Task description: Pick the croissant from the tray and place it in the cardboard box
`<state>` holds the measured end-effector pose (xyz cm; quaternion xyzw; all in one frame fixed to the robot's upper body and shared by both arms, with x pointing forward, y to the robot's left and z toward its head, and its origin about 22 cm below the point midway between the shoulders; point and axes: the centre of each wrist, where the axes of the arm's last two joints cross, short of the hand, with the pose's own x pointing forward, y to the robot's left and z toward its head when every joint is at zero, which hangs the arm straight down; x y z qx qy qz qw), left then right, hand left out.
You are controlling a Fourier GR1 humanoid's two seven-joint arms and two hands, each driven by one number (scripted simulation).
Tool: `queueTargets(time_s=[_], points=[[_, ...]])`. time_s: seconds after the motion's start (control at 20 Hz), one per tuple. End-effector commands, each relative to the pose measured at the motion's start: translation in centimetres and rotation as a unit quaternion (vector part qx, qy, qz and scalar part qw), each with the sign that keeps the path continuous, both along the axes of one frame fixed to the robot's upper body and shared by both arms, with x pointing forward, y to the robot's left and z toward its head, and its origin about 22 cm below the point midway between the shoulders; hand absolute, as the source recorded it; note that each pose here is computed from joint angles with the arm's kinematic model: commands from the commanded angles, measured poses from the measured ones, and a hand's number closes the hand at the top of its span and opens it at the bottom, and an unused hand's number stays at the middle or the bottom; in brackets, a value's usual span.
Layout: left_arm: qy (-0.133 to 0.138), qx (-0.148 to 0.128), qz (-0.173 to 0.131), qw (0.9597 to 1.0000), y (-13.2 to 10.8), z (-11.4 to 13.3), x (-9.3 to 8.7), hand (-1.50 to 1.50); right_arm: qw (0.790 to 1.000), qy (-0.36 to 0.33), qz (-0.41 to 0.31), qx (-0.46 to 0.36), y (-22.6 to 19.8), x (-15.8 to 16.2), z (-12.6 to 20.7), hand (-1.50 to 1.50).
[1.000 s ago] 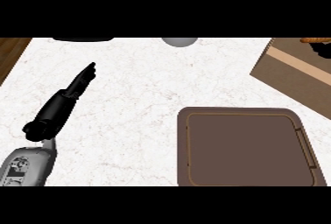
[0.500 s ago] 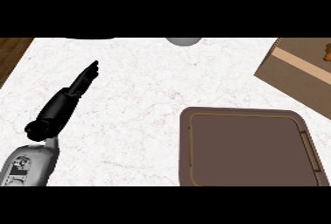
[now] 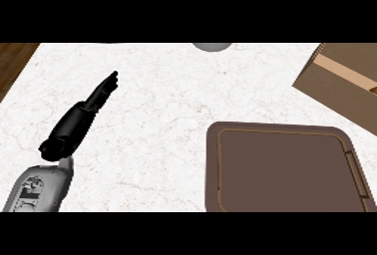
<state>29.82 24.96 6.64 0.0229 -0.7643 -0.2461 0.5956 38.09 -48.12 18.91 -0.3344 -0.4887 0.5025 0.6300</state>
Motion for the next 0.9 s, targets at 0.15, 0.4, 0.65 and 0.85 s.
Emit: queueTargets(time_s=[0.15,0.4,0.65,0.85], points=[[-0.005,-0.003,-0.002,1.0,-0.4,0.7,0.2,0.0,0.977,-0.112,0.053,0.171,-0.6,-0.2,-0.7,-1.5],[0.003,-0.004,0.003,1.0,0.9,0.1,-0.2,0.0,0.881,-0.181,-0.005,0.436,-0.5,0.4,0.1,-1.5],[-0.009,-0.006,-0.005,0.9999,0.5,0.2,-0.2,0.0,0.828,-0.197,-0.104,0.515,-2.3,-1.4,-1.4,-1.5],[-0.013,0.006,-0.001,0.9999,0.9,1.8,0.6,0.0,0.814,-0.233,-0.123,0.517,-5.6,-4.2,0.0,-1.5]])
